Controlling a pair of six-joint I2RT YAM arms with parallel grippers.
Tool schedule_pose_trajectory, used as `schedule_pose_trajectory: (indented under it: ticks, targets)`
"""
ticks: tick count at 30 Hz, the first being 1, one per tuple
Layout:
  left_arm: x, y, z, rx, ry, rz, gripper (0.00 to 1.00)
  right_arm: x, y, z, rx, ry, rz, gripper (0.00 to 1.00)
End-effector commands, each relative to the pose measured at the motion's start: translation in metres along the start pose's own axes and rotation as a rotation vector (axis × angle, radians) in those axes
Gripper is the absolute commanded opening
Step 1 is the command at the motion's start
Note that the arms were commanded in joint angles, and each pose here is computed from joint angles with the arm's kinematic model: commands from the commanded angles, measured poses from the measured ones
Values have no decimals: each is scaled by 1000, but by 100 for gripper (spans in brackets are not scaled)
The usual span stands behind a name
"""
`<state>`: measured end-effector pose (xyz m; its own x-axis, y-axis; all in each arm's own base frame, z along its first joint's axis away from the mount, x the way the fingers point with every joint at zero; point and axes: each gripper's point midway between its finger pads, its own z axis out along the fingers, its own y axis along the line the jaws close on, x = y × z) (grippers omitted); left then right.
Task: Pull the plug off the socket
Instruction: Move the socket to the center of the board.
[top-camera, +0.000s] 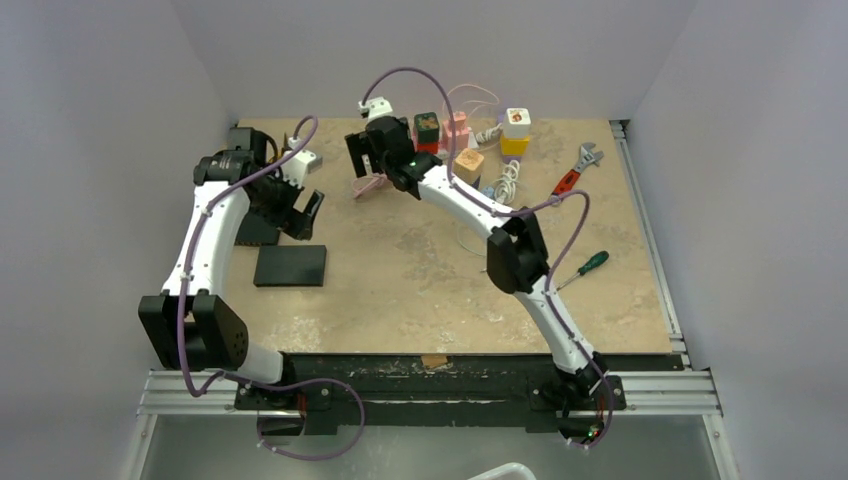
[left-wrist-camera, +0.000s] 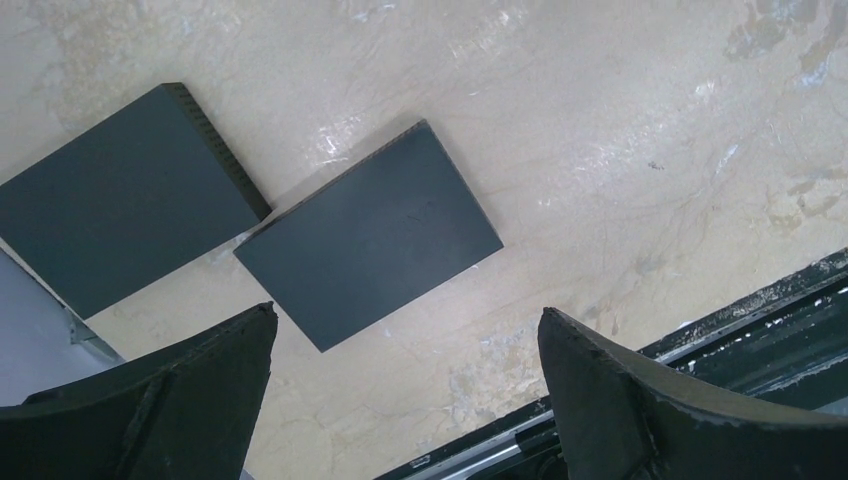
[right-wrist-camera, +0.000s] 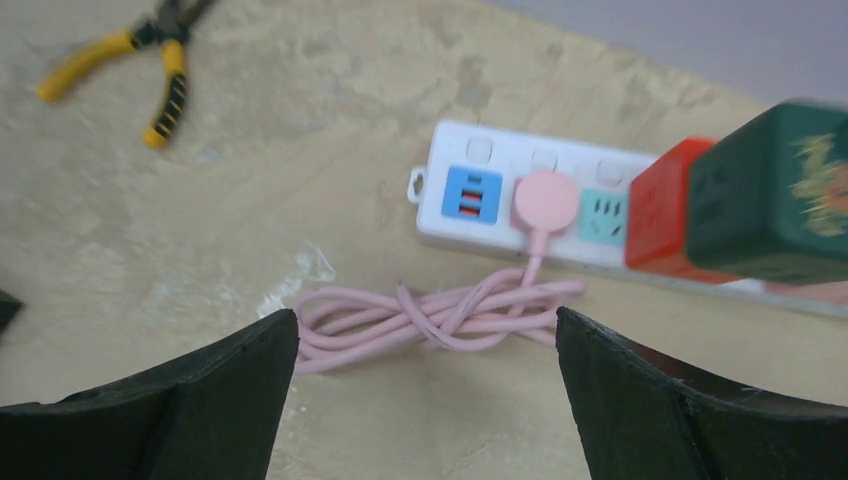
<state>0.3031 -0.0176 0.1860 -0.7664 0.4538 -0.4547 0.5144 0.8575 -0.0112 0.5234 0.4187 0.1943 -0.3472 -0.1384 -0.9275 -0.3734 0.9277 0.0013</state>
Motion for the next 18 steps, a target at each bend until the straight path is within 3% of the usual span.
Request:
schedule_pose_trajectory:
  ticks: [1,6,9,14,18]
  targets:
    - [-16,10,-10,-29,-57,-15,100,35,-12,24,25,122,86,97]
    - [-50,19,0,-20,-145,-34,100,43,-33,14,38,178,218,90]
    - [-82,25,16,15,-160,-46,100,19,-37,-21,-10,94,257,90]
    - [-142,9,72,43,-116,95,100,-1,-55,-62,9,58,252,88]
    - [-175,-4,102,84,-134,128,100,-4,-63,-84,14,54,256,82]
